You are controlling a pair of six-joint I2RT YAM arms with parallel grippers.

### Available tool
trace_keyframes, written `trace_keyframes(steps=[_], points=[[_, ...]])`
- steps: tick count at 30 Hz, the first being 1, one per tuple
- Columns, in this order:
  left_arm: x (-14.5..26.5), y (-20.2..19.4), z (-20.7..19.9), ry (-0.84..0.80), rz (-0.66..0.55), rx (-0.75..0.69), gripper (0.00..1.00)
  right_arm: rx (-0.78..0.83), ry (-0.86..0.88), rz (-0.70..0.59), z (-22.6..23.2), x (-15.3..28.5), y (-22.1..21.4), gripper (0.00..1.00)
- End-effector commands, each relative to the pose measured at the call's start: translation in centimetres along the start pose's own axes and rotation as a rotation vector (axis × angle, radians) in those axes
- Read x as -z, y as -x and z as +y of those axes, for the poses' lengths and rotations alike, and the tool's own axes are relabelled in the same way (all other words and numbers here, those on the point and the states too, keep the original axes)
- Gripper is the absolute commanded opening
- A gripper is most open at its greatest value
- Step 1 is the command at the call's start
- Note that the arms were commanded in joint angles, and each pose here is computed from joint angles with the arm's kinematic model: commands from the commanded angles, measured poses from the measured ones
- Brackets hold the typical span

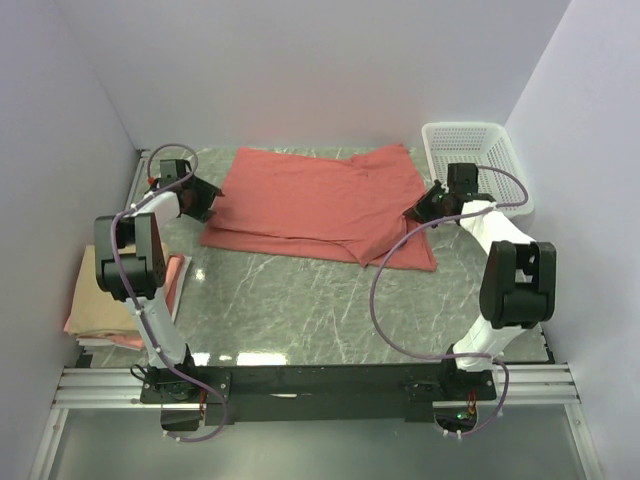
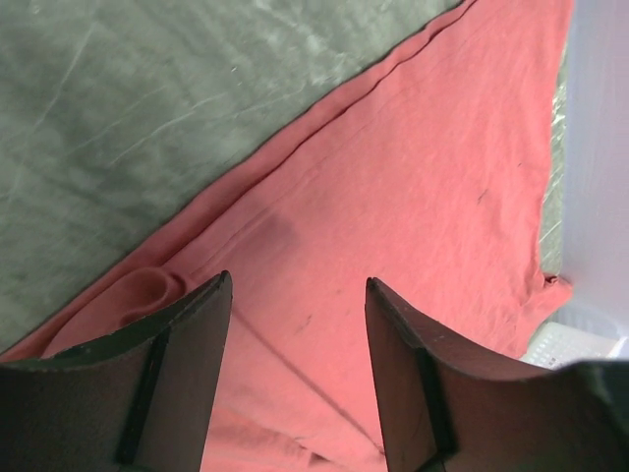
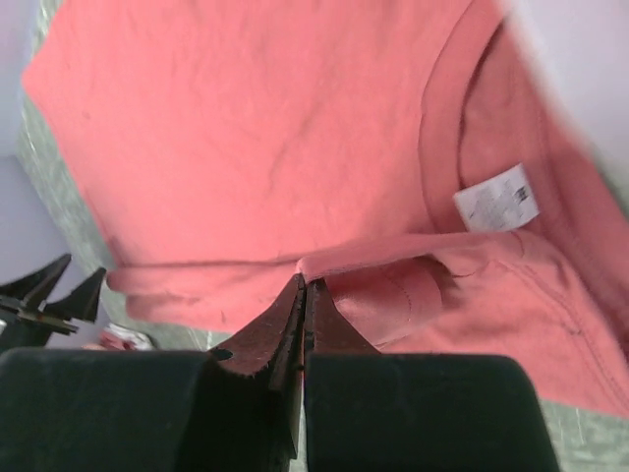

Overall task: Fold and stack the t-shirts
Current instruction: Fold the tshirt

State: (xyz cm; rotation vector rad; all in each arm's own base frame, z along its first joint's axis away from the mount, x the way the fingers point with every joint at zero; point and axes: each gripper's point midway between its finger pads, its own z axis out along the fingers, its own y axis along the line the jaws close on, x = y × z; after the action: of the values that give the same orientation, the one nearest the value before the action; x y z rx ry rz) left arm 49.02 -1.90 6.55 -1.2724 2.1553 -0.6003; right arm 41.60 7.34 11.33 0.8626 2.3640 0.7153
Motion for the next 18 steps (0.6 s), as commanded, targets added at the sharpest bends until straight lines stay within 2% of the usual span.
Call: trace_keyframes(steps=[1,11,18], points=[[0.1,1.2,-2.9,-0.059,-0.023,-0.015,0.61,-0.032,0.083,-0.041,2.3,-0.2,2.8,0.0],[1.0,2.5,-5.7,-0.131,-0.048,-0.054,0.67,-0.175,0.167,-0.071,1.8,-2.2,4.6,0.0],[2.3,2.0,-2.0,-0.018,-0.093,-0.019,0.63,-0.267,0.194,-0.121,1.4,-3.2,5.5,0.0]])
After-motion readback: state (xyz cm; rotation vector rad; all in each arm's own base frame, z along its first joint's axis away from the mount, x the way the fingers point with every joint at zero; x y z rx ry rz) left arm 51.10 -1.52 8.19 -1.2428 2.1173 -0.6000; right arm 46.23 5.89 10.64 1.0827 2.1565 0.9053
